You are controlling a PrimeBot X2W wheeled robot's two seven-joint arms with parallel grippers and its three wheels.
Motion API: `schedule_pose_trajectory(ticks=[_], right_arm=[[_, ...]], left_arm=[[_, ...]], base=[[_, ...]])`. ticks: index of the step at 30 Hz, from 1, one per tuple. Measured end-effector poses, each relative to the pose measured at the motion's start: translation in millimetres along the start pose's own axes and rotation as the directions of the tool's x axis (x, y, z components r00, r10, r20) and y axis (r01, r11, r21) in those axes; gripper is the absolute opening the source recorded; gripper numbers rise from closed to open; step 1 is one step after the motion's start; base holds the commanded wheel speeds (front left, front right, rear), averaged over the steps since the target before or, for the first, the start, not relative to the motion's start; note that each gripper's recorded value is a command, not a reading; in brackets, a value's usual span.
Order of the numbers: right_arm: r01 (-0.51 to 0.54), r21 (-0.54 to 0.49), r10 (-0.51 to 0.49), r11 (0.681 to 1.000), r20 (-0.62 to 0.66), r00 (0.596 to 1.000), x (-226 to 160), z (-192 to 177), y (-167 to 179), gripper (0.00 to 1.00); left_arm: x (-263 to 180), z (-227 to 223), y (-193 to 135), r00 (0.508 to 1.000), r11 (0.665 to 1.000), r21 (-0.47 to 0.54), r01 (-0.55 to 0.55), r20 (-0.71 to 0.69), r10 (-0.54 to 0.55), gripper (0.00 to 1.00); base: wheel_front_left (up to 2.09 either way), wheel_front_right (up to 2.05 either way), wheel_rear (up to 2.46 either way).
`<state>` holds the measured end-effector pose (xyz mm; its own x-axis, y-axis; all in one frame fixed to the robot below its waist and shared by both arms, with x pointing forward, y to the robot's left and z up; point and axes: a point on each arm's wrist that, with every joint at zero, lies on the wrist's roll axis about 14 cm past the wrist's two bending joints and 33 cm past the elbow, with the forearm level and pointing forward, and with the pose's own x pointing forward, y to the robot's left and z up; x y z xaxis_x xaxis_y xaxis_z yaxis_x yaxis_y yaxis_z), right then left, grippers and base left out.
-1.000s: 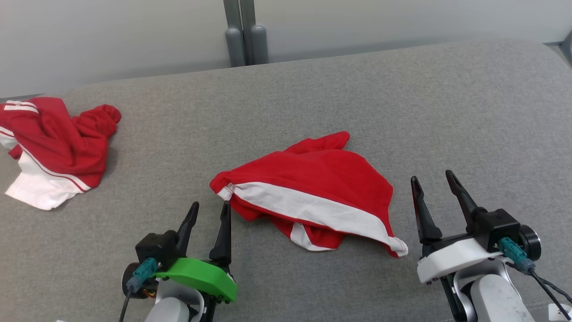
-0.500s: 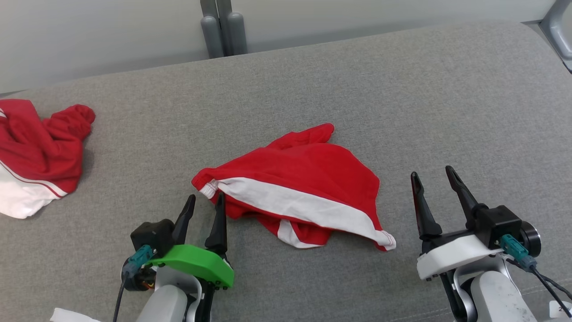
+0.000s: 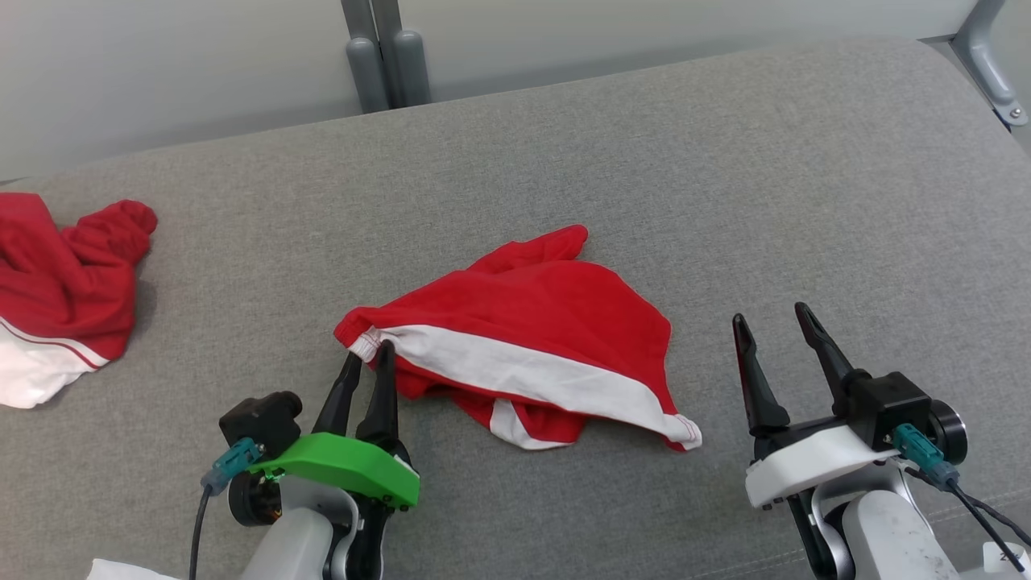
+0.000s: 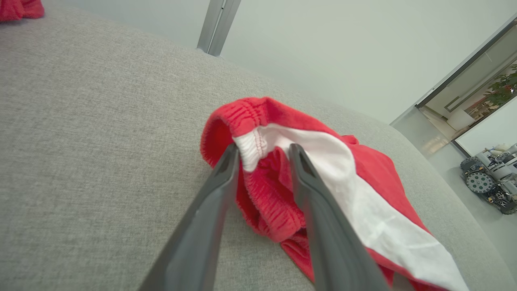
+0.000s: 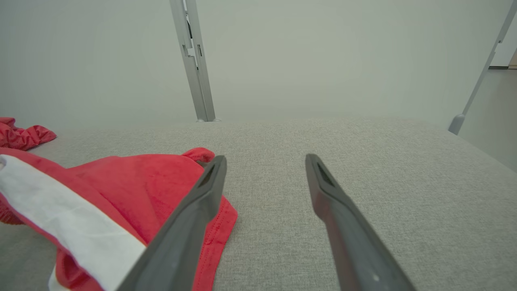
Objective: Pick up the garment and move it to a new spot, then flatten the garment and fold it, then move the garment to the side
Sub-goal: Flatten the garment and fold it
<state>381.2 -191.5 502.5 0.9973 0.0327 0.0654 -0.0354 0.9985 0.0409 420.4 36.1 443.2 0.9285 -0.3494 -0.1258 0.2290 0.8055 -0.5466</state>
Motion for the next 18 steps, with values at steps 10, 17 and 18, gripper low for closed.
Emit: schedule_pose_trajectory(ticks=[10,17,18], right_arm=[[0.011,-0.004,-0.011,1.000,-0.002,1.000,-4,0,-3,1.00],[0.020,-0.006,-0.020,1.000,-0.009,1.000,-5,-2,-6,1.00],[0.021,-0.006,-0.021,1.000,-0.010,1.000,-5,-2,-7,1.00]], left_arm=[[4,-6,-2,1.000,0.999,-0.036,0.002,-0.020,-0.003,0.57],[12,-2,-1,1.000,0.998,-0.064,-0.001,-0.010,0.000,0.29],[13,-1,-1,1.000,0.998,-0.066,-0.001,-0.010,0.000,0.25]], base=[[0.00,0.00,0.00],[0.00,0.00,0.00],[0.00,0.00,0.00]])
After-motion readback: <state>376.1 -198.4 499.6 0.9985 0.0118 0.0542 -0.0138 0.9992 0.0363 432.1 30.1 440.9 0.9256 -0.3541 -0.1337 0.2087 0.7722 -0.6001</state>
